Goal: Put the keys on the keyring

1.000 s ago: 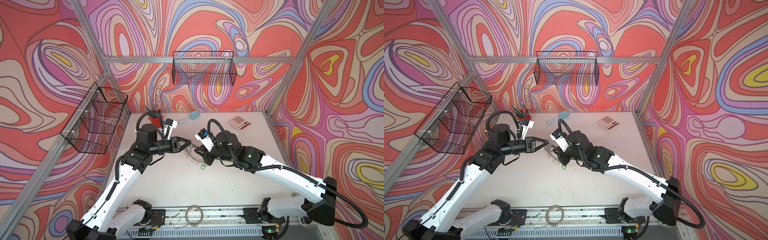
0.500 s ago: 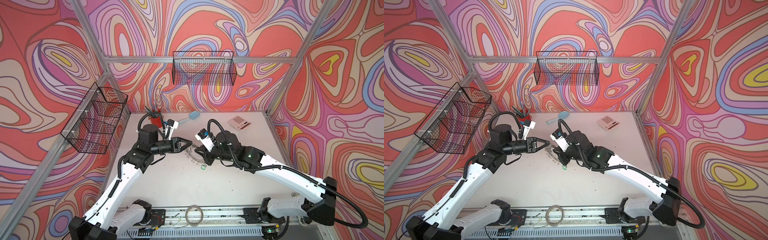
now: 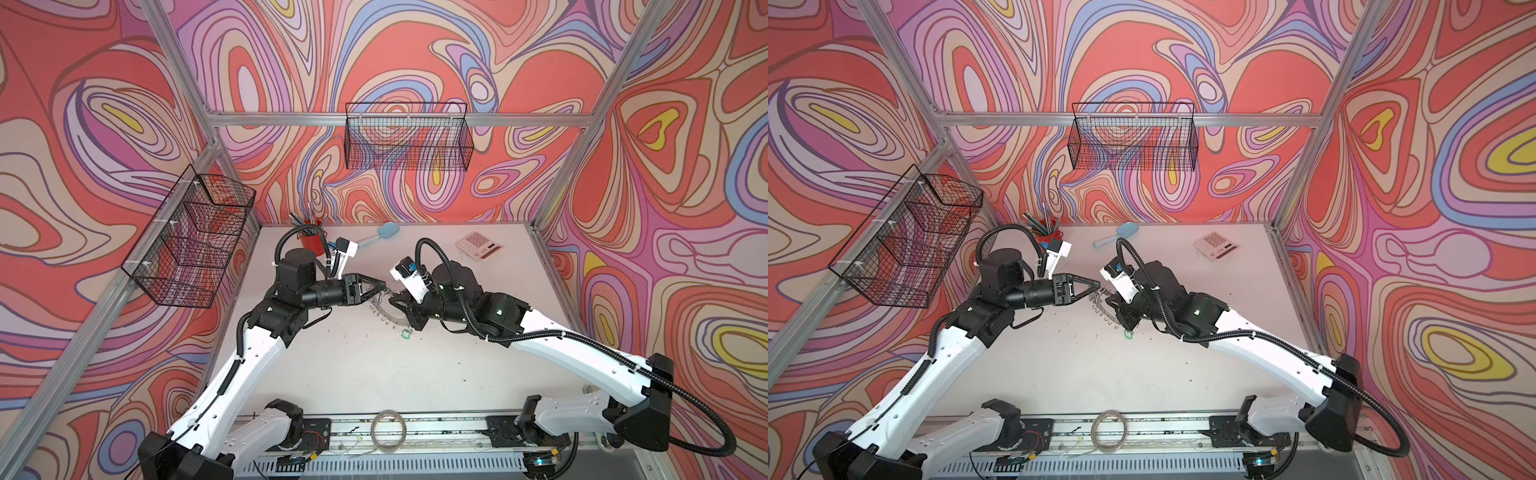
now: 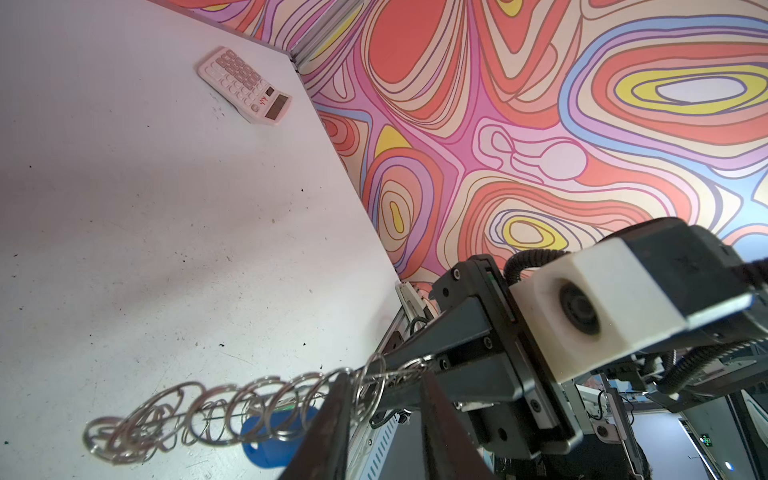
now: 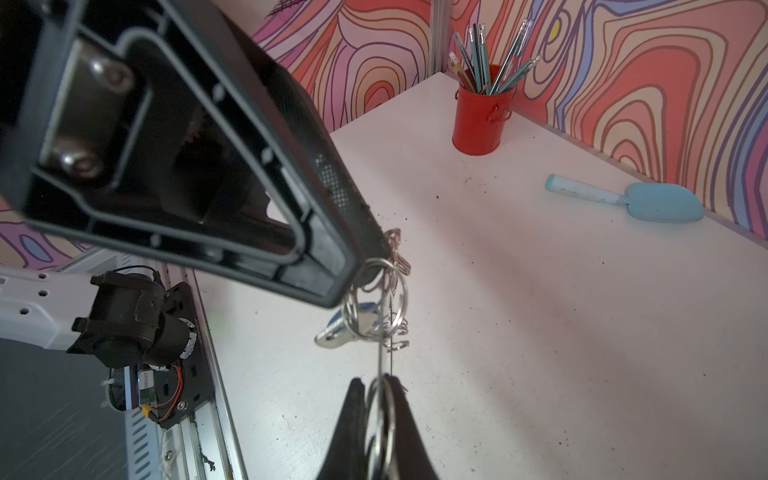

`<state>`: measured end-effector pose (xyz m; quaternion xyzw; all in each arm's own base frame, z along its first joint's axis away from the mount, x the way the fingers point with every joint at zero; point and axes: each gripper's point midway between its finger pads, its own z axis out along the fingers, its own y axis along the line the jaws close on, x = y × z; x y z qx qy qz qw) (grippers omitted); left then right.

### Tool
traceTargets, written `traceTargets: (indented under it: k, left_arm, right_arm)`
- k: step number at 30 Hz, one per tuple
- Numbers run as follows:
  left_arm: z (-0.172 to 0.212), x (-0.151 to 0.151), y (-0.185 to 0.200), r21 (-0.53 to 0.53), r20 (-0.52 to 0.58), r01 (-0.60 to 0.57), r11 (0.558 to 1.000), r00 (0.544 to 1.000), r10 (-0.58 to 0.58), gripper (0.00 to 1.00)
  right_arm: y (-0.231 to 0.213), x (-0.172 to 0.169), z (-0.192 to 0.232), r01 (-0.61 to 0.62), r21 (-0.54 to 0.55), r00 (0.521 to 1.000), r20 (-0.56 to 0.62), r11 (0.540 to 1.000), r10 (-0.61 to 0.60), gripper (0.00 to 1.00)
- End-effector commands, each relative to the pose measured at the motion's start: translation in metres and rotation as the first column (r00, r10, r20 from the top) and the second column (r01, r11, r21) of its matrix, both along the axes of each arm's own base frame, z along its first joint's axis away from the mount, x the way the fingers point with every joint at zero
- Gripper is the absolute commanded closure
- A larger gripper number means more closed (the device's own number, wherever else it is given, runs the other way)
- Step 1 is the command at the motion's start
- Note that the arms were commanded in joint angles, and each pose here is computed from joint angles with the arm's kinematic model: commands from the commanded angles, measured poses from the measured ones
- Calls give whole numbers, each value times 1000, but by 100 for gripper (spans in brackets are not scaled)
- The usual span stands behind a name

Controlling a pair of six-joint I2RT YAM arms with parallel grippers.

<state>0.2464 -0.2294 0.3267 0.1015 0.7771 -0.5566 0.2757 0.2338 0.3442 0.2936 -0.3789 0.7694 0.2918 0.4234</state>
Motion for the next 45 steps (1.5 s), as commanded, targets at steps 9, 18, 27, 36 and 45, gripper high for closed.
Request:
traceTargets:
  k: [9,18,27,36,45]
  left_arm:
    - [3,0,-3,-15,14,23,1000,1000,-23,76]
    - [1,1,-2,-4,11,17,1000,1000,-17,81]
    - [3,-1,1,11,7,0,1000,1000,0,99]
    - [15,-6,10,154,-25,-28,988,999,32,100]
    - [26,-1,15,398,20,-131,908,991,134,100]
  right_arm:
    - [9,-3,16,-35,55,999,38,998,33,100]
    - [8,-3,17,-32,58,999,40,998,30,100]
    - [9,-3,21,-32,76,999,41,997,29,100]
    - [-2,-8,37,-19,102,998,67,995,12,54]
    - [6,0,66,-31,123,991,132,992,15,29]
